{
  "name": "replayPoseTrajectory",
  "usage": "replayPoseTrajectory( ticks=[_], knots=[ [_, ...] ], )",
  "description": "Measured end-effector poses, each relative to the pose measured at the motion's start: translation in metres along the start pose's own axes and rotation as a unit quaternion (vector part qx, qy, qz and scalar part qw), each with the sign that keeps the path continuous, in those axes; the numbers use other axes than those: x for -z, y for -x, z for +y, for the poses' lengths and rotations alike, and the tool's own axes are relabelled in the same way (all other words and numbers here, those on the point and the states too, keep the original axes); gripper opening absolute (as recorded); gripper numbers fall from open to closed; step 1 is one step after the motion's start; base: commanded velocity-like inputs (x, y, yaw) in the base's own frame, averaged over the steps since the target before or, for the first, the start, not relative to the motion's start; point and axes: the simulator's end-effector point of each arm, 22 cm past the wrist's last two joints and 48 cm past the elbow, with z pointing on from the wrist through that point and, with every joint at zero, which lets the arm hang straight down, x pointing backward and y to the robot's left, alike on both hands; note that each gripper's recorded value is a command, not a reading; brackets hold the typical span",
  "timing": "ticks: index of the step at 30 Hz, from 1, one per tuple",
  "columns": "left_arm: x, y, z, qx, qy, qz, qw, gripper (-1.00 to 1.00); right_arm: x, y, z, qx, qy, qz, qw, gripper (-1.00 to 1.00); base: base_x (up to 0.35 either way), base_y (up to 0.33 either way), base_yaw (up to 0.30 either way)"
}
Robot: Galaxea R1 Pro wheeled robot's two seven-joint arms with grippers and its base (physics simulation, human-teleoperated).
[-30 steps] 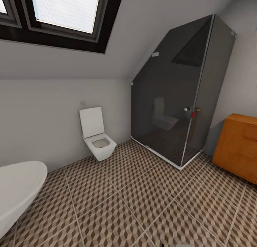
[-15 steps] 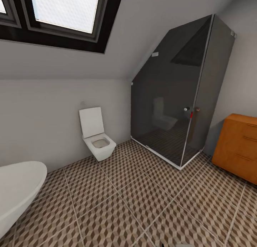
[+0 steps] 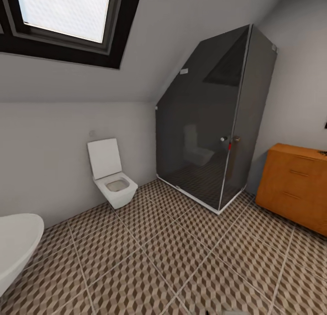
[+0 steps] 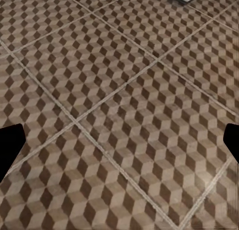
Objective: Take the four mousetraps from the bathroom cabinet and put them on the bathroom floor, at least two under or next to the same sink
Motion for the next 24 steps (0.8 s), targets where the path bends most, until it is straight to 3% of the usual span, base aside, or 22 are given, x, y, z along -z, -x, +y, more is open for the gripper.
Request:
replayPoseTrajectory(
  ticks=[24],
  knots=[
    [0.0006, 0.0073, 0.0002, 0.001, 0.000, -0.009, 1.0000, 1.00, 0.0001, 0.0080, -0.0001, -0.001, 0.000, -0.009, 1.0000, 1.00, 0.000, 0.000, -0.225]
  ],
)
